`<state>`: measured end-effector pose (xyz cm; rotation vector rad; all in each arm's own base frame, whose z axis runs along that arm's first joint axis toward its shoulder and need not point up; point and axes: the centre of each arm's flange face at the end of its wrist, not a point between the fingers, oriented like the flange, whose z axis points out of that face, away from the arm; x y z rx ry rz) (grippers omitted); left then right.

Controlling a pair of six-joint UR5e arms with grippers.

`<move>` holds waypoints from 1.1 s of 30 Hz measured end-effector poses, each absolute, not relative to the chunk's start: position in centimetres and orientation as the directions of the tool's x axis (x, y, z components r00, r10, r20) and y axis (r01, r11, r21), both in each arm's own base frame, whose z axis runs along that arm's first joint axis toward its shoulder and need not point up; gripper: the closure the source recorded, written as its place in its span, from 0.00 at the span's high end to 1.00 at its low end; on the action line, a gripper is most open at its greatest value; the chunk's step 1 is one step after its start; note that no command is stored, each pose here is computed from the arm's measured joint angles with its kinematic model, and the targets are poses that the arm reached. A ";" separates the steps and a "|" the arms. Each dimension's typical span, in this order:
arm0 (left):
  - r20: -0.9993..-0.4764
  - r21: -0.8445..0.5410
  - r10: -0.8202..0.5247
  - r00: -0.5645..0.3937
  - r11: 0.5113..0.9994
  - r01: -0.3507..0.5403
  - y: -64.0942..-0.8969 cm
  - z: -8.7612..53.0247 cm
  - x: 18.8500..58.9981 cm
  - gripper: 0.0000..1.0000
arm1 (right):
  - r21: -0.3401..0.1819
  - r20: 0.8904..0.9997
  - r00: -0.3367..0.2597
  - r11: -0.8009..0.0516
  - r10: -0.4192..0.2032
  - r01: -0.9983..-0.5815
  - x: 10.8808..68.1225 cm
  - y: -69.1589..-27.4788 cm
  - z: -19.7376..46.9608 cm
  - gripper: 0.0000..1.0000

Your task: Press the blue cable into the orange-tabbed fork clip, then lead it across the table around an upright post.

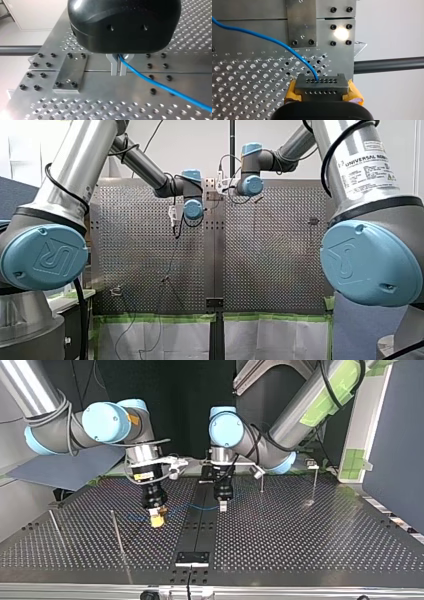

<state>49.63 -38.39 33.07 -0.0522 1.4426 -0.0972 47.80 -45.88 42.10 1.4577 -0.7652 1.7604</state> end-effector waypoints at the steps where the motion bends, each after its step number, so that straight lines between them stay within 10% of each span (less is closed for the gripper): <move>1: -0.987 -0.096 -0.100 0.127 0.995 0.037 -38.5 33.4 49.7 0.01 | 0.000 0.982 -0.106 -0.568 0.153 -0.823 47.8 -45.8 42.3 0.00; 33: -0.977 -0.117 -0.130 0.168 0.989 0.087 -41.8 40.8 50.2 0.01 | -0.023 0.972 -0.136 -0.499 0.191 -0.866 42.2 -47.4 47.3 0.00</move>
